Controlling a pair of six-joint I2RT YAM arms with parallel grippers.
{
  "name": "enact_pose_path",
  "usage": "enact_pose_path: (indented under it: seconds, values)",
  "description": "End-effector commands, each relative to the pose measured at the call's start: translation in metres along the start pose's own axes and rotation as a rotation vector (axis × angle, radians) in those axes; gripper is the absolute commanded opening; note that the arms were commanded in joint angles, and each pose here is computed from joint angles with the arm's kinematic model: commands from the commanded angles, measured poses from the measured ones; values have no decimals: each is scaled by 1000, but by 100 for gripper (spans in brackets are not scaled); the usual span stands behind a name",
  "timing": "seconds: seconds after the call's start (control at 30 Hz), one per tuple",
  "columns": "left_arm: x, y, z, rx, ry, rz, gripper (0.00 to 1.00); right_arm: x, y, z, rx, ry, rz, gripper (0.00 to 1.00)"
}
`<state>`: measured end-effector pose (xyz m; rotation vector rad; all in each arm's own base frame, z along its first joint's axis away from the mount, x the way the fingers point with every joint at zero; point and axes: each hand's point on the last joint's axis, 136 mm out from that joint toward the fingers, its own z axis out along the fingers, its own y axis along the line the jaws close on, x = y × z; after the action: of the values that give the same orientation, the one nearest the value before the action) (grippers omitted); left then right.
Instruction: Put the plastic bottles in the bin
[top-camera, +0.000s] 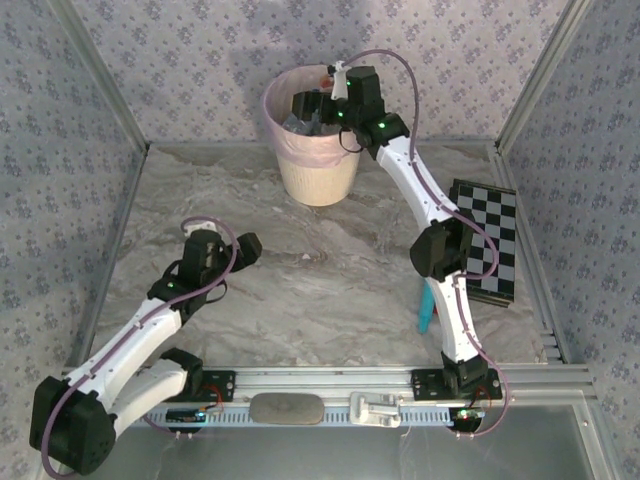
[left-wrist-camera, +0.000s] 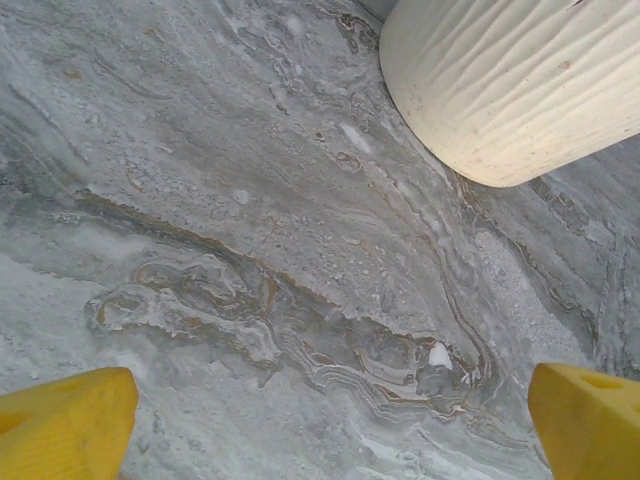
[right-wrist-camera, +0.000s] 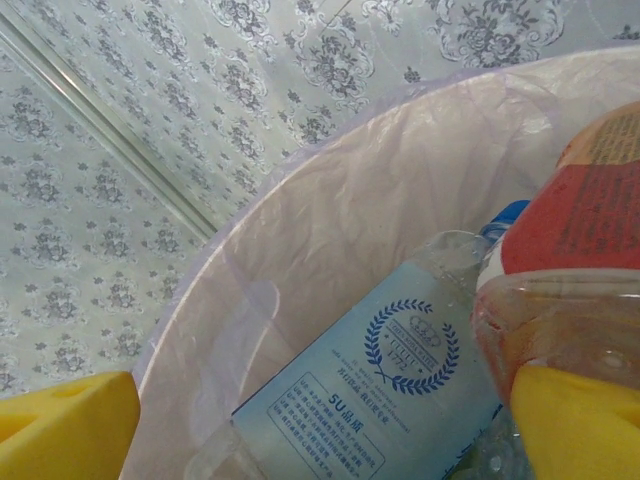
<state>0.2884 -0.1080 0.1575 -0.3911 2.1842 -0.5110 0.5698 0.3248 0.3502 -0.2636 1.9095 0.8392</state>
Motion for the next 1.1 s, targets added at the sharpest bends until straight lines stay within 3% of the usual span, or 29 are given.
enact_pose_path:
  seconds: [0.0,0.27,0.57,0.93,1.07]
  values:
    - [-3,14,-3,-47,-18,19,100,-19,13,-29,-12,-9,-25,98]
    - [-37,46,-9,-151,-100,25,100,-32,18,-118,94,-51,-175,100]
    - [-71,61,-5,-221,-140,47,100,13,-29,-226,295,-65,-186,100]
    - [-83,70,30,-281,-115,173,100,159,-157,-316,768,47,-45,100]
    - [-82,77,44,-293,-134,241,100,205,-191,-331,854,55,-95,100]
